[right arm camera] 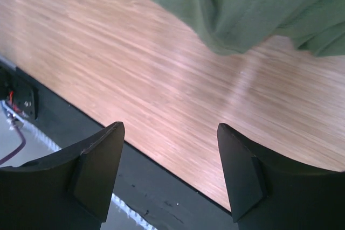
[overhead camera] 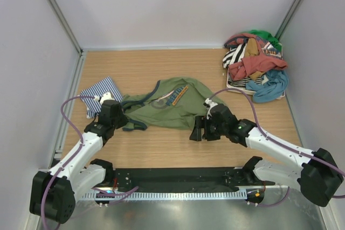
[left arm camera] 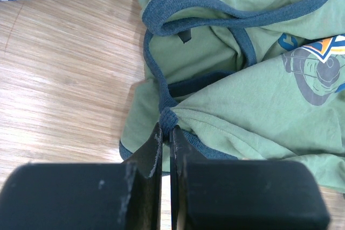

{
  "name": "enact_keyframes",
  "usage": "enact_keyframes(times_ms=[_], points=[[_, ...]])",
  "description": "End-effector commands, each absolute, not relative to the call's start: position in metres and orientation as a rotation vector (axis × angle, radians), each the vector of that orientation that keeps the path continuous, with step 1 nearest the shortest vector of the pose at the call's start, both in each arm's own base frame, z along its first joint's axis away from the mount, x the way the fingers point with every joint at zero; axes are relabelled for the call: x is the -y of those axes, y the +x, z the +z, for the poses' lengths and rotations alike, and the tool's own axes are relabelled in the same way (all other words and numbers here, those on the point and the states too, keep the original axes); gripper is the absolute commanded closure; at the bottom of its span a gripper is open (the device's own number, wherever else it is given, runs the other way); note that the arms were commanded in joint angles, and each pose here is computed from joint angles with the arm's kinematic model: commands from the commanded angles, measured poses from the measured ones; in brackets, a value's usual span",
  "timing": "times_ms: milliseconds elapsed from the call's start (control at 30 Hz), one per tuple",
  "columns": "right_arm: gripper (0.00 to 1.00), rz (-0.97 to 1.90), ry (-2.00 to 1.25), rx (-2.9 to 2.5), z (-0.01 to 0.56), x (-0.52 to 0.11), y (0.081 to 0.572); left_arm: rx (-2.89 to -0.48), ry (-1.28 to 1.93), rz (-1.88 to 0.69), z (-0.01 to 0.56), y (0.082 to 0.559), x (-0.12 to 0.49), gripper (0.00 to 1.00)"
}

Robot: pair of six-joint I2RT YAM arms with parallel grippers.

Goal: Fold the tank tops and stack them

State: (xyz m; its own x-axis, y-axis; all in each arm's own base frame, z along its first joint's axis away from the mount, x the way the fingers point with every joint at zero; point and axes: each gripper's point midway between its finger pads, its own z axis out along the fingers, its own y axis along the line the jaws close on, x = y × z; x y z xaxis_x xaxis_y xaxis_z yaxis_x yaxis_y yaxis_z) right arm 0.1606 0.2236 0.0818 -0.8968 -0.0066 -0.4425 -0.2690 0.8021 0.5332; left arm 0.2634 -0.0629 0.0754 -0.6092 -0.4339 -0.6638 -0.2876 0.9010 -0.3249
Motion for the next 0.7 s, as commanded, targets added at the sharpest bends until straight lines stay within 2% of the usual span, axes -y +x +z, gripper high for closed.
enact_keyframes(times_ms=[0,200,667], points=[[0.24,0.764,-0.149,-2.488,0.102,-0.221,0.184,-2.226,-0.503,-0.252,0.083,0.271,0.064,1.00],[0.31,0.630,0.001,-2.356,0.106,-0.207,0.219,-2.228,-0.502,-0.255,0.082,0.271,0.064,1.00],[0.30,0.577,0.138,-2.374,0.094,-0.207,0.285,-2.233,-0.499,-0.258,0.081,0.271,0.065,1.00]])
